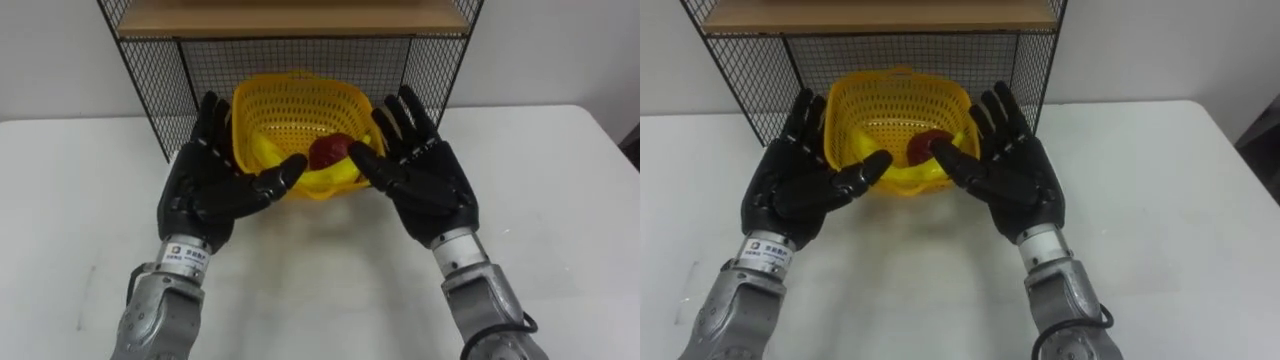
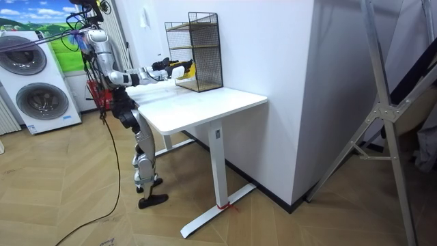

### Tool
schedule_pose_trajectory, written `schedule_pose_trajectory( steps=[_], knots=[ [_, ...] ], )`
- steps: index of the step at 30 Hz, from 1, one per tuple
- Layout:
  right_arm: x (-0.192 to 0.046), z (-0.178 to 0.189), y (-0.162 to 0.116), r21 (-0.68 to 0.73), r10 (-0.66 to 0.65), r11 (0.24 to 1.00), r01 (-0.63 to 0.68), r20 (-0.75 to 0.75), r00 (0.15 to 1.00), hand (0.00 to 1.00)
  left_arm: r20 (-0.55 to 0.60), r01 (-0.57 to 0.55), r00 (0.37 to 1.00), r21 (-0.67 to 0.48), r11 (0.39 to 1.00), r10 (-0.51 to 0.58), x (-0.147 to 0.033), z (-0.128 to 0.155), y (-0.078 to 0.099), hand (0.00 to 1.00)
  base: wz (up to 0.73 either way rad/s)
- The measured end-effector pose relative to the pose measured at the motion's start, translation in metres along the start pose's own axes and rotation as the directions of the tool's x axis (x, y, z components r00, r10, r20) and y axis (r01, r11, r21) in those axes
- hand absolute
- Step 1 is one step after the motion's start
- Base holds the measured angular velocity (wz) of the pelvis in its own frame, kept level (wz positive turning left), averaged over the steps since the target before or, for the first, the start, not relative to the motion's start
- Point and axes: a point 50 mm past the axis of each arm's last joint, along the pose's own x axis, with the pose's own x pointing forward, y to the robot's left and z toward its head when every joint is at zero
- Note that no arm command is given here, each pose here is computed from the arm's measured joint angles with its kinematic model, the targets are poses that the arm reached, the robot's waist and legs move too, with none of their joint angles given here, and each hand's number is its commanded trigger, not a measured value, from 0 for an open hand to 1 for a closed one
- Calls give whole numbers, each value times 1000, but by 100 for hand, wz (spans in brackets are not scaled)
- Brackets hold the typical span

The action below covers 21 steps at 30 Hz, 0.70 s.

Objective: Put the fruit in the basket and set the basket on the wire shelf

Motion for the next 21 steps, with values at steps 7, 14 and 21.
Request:
schedule_pose_trajectory(
  steps=[7, 14, 21],
  knots=[
    [10, -3, -4, -28, -31, 999, 31, -27, 999, 0, -38, -18, 999, 20, 1000, 19, 8, -5, 2, 0, -1],
    [18, -8, -4, -64, -69, 996, 65, -72, 995, 0, -133, -97, 986, 46, 994, 102, 12, -26, 10, 0, 0],
    [37, -15, -10, -100, -132, 988, 119, -132, 982, 0, -233, -166, 956, 69, 984, 178, 26, -43, 17, 0, 0]
  ],
)
